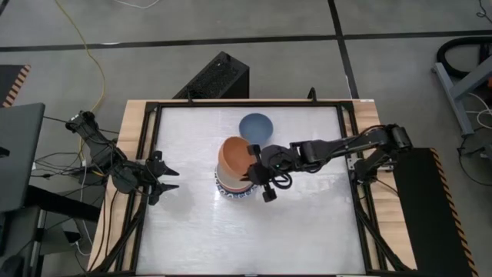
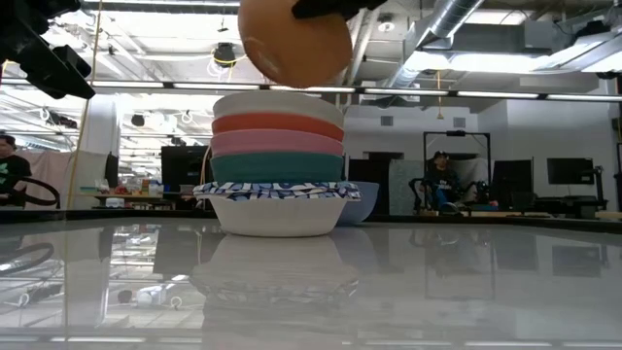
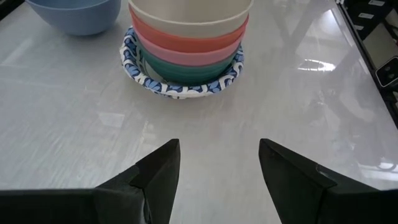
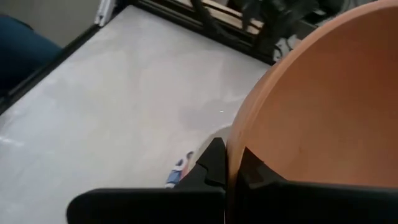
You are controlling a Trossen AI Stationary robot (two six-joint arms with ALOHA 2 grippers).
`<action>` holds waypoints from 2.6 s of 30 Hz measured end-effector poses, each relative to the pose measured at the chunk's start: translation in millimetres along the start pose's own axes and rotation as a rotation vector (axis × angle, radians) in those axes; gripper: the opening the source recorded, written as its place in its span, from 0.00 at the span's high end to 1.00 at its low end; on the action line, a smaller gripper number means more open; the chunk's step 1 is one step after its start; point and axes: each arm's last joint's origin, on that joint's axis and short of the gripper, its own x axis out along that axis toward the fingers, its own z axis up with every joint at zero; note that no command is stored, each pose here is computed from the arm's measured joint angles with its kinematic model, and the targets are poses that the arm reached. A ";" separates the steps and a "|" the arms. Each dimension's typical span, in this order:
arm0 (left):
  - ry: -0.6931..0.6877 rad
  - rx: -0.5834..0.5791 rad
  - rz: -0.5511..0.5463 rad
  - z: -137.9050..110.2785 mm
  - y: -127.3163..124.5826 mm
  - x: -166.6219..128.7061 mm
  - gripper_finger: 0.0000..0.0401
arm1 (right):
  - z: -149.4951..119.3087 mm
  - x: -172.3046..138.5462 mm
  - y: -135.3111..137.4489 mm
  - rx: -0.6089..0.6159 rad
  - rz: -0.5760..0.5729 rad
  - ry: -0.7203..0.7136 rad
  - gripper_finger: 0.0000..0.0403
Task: Nest bowls inside each other
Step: Stack the peach bowl on top of the white bowl
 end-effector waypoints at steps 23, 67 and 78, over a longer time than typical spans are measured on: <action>0.000 0.000 -0.001 0.0 0.0 0.0 0.48 | -3.0 -1.0 9.1 -0.045 0.181 0.008 0.97; 0.004 0.004 0.002 -0.5 0.2 0.1 0.48 | -10.1 27.9 -4.5 -0.124 0.166 0.202 0.97; 0.003 0.002 0.002 -0.3 0.2 0.0 0.48 | -18.4 32.8 -3.4 -0.146 0.190 0.262 0.97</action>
